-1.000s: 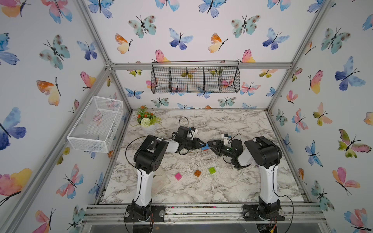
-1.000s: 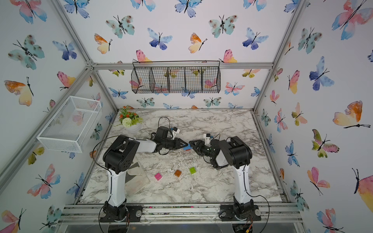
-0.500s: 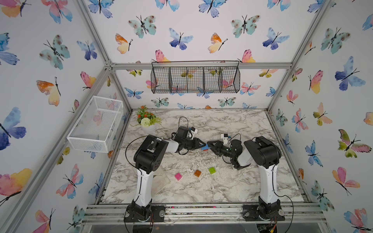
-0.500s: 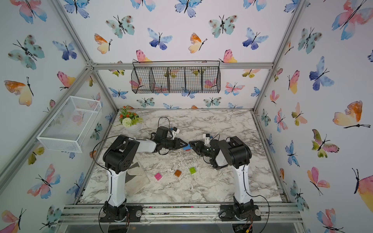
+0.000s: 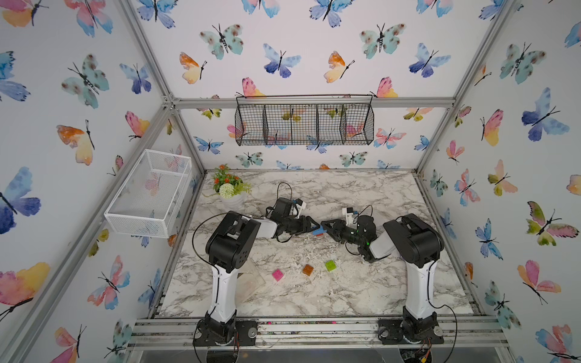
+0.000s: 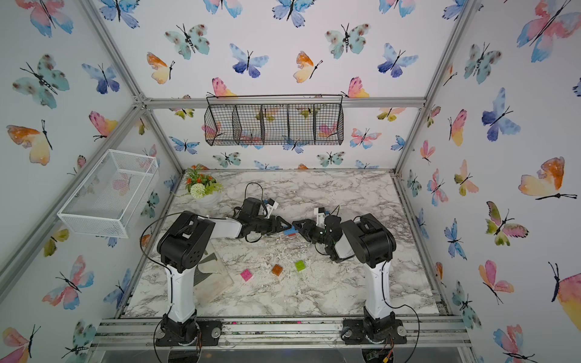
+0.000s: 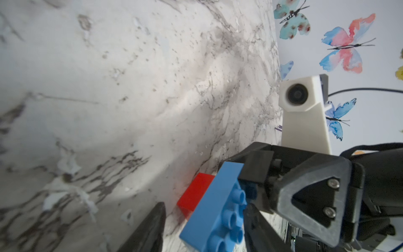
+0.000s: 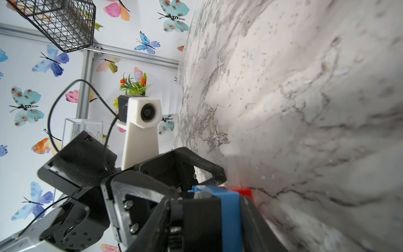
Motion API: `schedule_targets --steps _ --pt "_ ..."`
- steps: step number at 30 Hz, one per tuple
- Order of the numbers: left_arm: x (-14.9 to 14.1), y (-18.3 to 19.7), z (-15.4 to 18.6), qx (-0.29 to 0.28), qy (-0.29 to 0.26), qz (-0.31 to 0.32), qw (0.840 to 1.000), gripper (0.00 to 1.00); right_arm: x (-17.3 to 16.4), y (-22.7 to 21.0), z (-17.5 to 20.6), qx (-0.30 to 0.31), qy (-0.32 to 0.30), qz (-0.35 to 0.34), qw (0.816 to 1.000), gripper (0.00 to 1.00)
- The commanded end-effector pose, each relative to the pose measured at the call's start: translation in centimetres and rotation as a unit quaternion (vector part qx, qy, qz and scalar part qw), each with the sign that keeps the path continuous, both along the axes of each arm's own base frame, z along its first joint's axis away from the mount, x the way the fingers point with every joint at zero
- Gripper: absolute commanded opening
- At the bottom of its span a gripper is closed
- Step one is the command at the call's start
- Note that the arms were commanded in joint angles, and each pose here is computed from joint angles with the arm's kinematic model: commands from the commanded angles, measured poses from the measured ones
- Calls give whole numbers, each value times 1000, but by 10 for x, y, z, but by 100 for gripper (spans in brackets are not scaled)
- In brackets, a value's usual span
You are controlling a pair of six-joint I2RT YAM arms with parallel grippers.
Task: Assemble the letter v with lego
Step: Assemble the lego brick with the lego brick.
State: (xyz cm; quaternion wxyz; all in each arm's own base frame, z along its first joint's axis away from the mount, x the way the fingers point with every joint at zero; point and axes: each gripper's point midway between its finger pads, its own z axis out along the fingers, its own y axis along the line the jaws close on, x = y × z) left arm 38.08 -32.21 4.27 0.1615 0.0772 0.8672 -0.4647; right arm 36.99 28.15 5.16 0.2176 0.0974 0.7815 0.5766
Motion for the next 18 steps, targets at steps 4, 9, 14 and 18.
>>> schedule_targets --steps 4,9,14,18 --pt "-21 36 -38 75 71 26 994 69 2 2 5 -24 -5 6 1000 78" --pt "-22 49 -20 94 45 33 994 74 3 2 13 -28 -15 8 999 97" --pt "-44 67 -14 137 31 32 990 74 3 -2 21 -50 -23 6 998 98" --pt "-82 77 -17 199 21 28 979 69 2 -17 23 -99 -25 -11 995 98"
